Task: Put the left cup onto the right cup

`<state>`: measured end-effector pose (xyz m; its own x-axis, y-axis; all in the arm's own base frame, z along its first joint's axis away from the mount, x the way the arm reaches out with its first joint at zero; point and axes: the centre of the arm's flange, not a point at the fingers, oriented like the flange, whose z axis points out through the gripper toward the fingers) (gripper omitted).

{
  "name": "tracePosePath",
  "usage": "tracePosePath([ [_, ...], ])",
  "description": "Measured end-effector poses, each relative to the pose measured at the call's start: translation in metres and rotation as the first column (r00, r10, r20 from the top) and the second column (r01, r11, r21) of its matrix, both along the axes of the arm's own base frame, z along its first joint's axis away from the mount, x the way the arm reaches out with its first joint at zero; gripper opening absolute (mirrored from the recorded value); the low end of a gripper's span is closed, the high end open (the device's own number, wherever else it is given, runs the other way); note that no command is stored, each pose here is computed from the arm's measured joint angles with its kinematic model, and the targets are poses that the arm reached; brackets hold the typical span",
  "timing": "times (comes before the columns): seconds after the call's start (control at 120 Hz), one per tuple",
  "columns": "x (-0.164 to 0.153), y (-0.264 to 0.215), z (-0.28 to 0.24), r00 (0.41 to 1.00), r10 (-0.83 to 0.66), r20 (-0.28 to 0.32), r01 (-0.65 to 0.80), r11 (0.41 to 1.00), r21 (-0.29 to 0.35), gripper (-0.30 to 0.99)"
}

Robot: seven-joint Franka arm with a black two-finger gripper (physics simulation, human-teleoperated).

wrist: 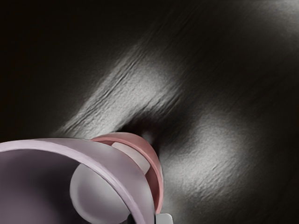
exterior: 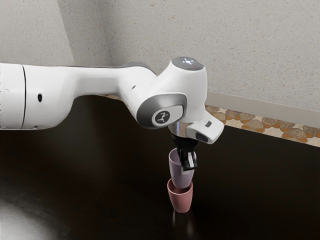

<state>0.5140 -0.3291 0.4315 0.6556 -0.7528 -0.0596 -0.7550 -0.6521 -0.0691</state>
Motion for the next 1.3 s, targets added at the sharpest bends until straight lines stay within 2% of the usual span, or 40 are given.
tracePosePath([
  [1.125,0.004,-0.003,-0.026,1.0,0.004,-0.021,-0.003,1.0,0.002,-0.07],
  [1.3,0.004,-0.003,-0.027,1.0,0.005,-0.023,-0.005,1.0,-0.001,-0.01],
])
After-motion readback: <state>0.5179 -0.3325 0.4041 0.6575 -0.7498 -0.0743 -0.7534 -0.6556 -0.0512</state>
